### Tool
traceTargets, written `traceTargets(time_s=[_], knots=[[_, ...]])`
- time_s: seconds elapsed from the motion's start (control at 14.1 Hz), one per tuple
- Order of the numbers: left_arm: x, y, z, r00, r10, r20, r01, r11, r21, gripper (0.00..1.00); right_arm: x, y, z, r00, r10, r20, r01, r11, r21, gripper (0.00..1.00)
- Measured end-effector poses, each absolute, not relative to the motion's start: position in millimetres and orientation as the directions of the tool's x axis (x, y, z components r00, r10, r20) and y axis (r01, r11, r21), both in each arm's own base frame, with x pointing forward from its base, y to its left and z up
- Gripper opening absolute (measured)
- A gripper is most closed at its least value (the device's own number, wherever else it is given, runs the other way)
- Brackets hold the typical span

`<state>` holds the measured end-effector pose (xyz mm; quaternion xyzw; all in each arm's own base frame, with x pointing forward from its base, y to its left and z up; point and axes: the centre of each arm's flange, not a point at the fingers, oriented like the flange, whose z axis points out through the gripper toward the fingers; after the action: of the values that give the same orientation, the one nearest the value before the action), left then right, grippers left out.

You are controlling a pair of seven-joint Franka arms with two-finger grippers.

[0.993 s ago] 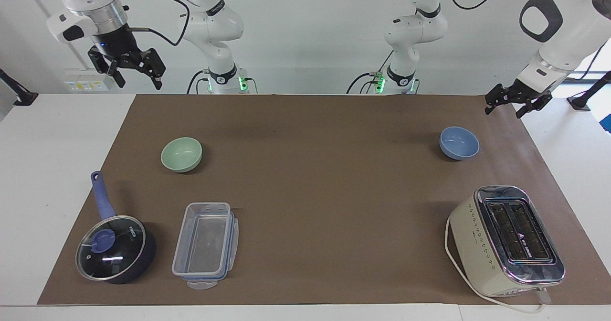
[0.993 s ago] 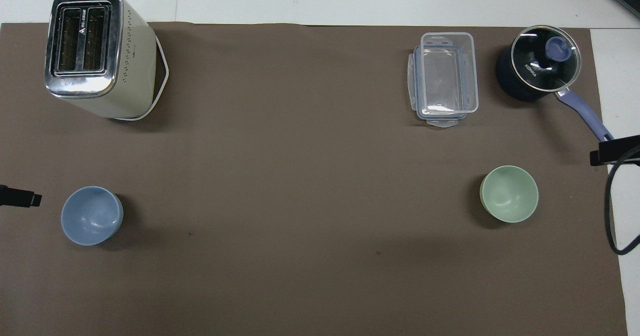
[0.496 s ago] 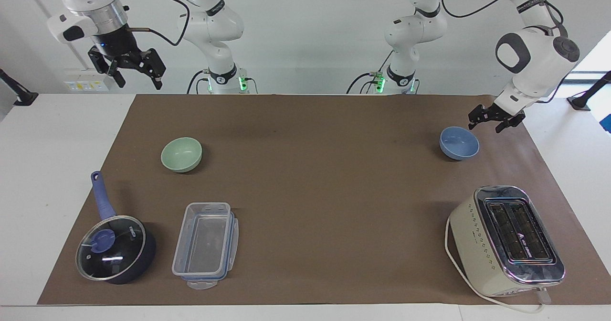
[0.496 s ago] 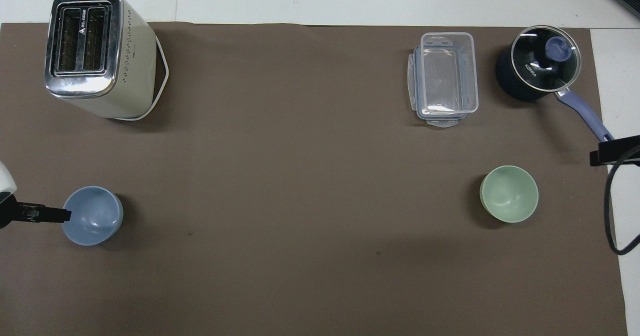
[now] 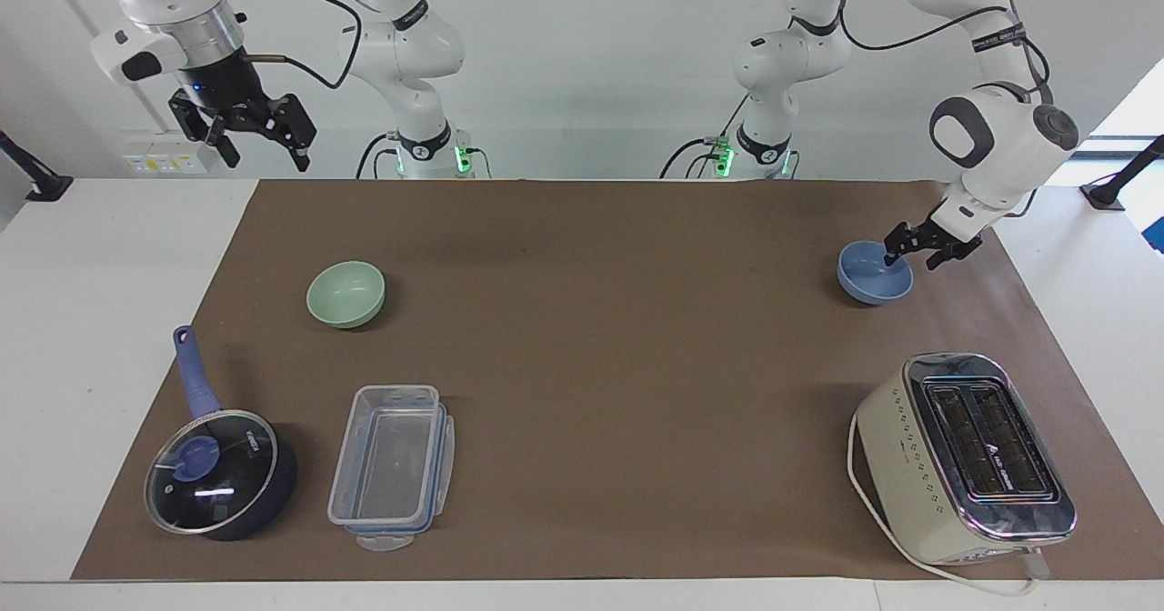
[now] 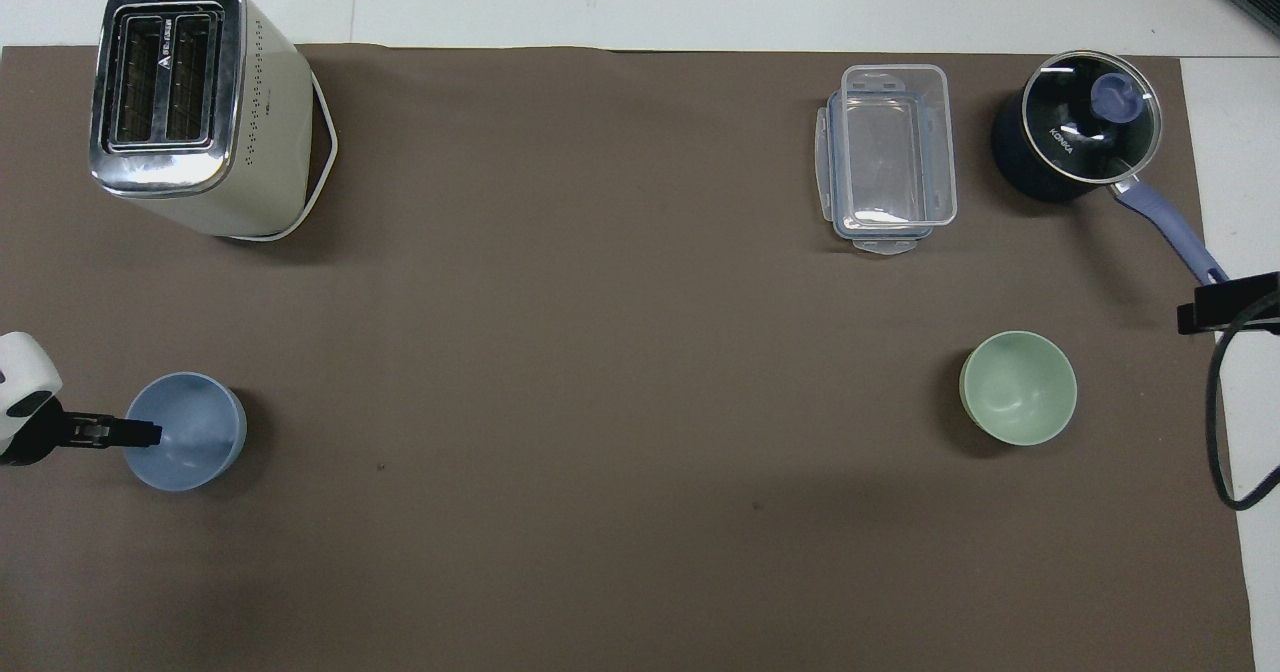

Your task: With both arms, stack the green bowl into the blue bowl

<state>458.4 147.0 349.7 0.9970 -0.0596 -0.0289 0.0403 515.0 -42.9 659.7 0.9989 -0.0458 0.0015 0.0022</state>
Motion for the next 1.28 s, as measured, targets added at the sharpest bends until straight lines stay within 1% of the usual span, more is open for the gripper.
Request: traceTargets(time_s=[0.07,0.14,0.21,0.28,0.35,0.43,0.5,0.64,0.71,0.85,1.13,1.28], knots=[[459,147,346,0.991,-0.121,-0.054,-0.116,-0.99,0.083,0.79,515,-43,660,0.996,-0.092,0.003,-0.092,-0.996,0.004,1.0],[459,147,340,0.991,-0.12,-0.052,-0.116,-0.99,0.082,0.76,515,-43,660,0.996,-0.092,0.003,-0.092,-0.996,0.004,1.0],[459,147,335,0.991,-0.12,-0.052,-0.116,-0.99,0.081,0.68,515,-44,659,0.996,-0.094,0.002,-0.094,-0.996,0.004,1.0],[458,147,332,0.991,-0.121,-0.055,-0.117,-0.99,0.082,0.67,515,-45,659,0.995,-0.096,0.001,-0.096,-0.995,0.004,1.0],[458,147,331,0.99,-0.126,-0.056,-0.121,-0.989,0.083,0.58,515,-47,658,0.995,-0.099,-0.001,-0.099,-0.995,0.004,1.0],[458,147,331,0.989,-0.134,-0.055,-0.13,-0.988,0.083,0.46,514,-49,656,0.995,-0.102,-0.005,-0.102,-0.995,0.004,1.0],[458,147,331,0.988,-0.143,-0.054,-0.138,-0.987,0.084,0.31,514,-51,653,0.994,-0.108,-0.008,-0.108,-0.994,0.004,1.0],[458,148,332,0.987,-0.152,-0.049,-0.147,-0.985,0.087,0.09,518,-56,644,0.994,-0.11,0.0,-0.11,-0.994,0.004,1.0],[458,148,334,0.987,-0.156,-0.045,-0.152,-0.984,0.089,0.04,521,-56,635,0.995,-0.096,0.004,-0.096,-0.995,0.004,1.0],[458,148,335,0.986,-0.159,-0.043,-0.155,-0.984,0.088,0.04,525,-56,617,0.998,-0.066,0.013,-0.066,-0.998,0.004,1.0],[458,148,335,0.986,-0.162,-0.043,-0.158,-0.983,0.088,0.04,526,-56,602,0.999,-0.044,-0.001,-0.044,-0.999,0.004,1.0],[458,148,335,0.986,-0.163,-0.043,-0.159,-0.983,0.088,0.04,530,-58,586,1.0,-0.026,0.01,-0.027,-1.0,0.005,1.0]])
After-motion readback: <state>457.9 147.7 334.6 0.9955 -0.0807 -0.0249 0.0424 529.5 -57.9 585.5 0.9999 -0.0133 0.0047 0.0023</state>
